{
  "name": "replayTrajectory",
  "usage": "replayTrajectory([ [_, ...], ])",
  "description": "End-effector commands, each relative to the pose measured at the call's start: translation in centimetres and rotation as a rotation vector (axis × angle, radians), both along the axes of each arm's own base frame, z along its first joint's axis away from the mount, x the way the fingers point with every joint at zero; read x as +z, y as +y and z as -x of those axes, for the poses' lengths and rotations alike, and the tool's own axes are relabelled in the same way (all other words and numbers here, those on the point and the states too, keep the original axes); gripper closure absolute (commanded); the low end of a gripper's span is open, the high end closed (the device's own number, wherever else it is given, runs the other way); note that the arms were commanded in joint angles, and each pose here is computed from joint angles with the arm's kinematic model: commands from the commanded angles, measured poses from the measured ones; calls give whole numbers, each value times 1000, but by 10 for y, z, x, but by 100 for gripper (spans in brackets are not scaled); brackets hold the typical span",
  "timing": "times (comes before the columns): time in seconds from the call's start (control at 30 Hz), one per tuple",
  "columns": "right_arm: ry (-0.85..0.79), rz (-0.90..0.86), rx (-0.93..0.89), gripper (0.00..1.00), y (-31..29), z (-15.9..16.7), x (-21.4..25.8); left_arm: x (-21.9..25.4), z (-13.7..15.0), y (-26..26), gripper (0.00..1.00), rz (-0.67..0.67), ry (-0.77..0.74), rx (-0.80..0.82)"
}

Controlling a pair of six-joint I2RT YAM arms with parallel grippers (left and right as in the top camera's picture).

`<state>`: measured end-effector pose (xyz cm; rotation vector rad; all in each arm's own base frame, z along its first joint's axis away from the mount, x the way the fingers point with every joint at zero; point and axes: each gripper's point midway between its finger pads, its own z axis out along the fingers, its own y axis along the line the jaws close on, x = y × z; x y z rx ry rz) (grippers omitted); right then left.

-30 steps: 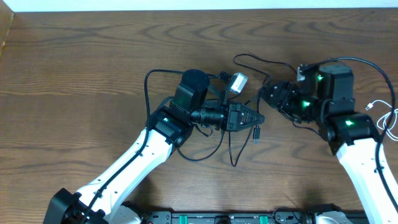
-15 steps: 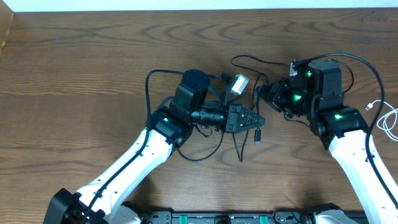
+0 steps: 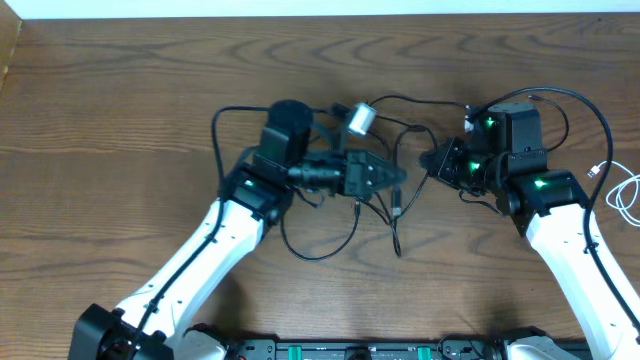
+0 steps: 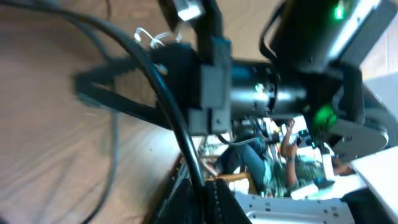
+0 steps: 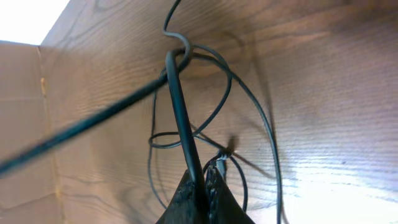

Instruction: Untangle cables

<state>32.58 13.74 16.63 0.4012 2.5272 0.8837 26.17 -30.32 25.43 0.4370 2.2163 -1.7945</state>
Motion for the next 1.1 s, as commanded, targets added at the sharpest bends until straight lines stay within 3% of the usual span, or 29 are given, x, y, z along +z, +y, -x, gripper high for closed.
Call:
replayTrajectory([
  [0.0,-53,56,38,99,-7,-4,2,4,-8,12,92,-2,-27,23],
  [0.3,-152,8,85,99,-9,-1,30,-65,-33,44,92,-311,77,279],
  [0.83,-270,-169,285,99,22,28,77,-60,-56,-3,92,-296,-149,345],
  [1.07,-296,-180,330,99,26,33,81,-87,-55,-28,92,-302,-120,311],
])
